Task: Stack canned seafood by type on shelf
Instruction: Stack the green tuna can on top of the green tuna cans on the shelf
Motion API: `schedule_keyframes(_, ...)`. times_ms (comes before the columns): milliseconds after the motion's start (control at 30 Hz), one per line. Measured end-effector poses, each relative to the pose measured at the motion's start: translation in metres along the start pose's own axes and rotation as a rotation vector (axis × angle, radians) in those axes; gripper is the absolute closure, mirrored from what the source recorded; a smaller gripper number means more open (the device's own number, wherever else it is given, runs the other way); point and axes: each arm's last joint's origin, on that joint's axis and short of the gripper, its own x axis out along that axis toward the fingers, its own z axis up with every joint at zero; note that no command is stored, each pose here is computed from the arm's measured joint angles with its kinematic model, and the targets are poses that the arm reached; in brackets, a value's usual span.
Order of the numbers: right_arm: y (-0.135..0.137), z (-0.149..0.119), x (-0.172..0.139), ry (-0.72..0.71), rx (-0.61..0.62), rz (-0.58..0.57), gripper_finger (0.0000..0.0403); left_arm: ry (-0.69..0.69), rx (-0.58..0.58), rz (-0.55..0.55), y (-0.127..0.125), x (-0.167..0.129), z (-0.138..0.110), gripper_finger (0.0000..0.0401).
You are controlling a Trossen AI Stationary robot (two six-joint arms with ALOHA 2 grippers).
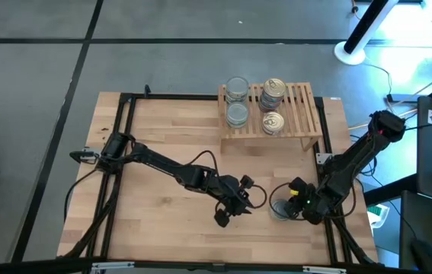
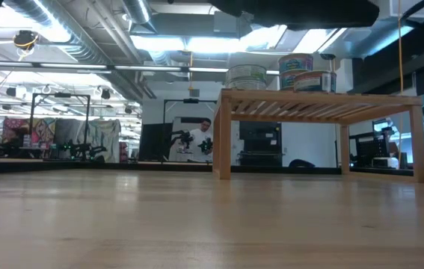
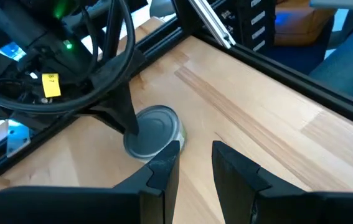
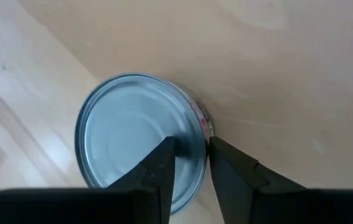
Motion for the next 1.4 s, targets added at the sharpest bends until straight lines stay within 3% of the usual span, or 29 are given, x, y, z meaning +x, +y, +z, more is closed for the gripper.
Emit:
schedule_keyframes(567,0.015,-0.007,0.017,-0.037,0.069,0.100,0.0304,0.026,0.024,-0.027,-0.015,0.025,-0.018,0.0311)
schedule_keyframes(767,0.015,-0.006,0.018,-0.062,0.117,0.102,0.0304,-0.040,0.116,-0.008,-0.025,0.044,-0.025,0.0309)
schedule_keyframes(1200,0.012,-0.005,0.018,-0.067,0.176,0.079,0.0304,-0.047,0.112,0.023,-0.036,0.074,-0.053,0.0208)
schedule_keyframes(1400,0.013,-0.005,0.018,-0.070,0.194,0.086,0.0304,-0.068,0.125,0.047,-0.036,0.086,-0.068,0.0192)
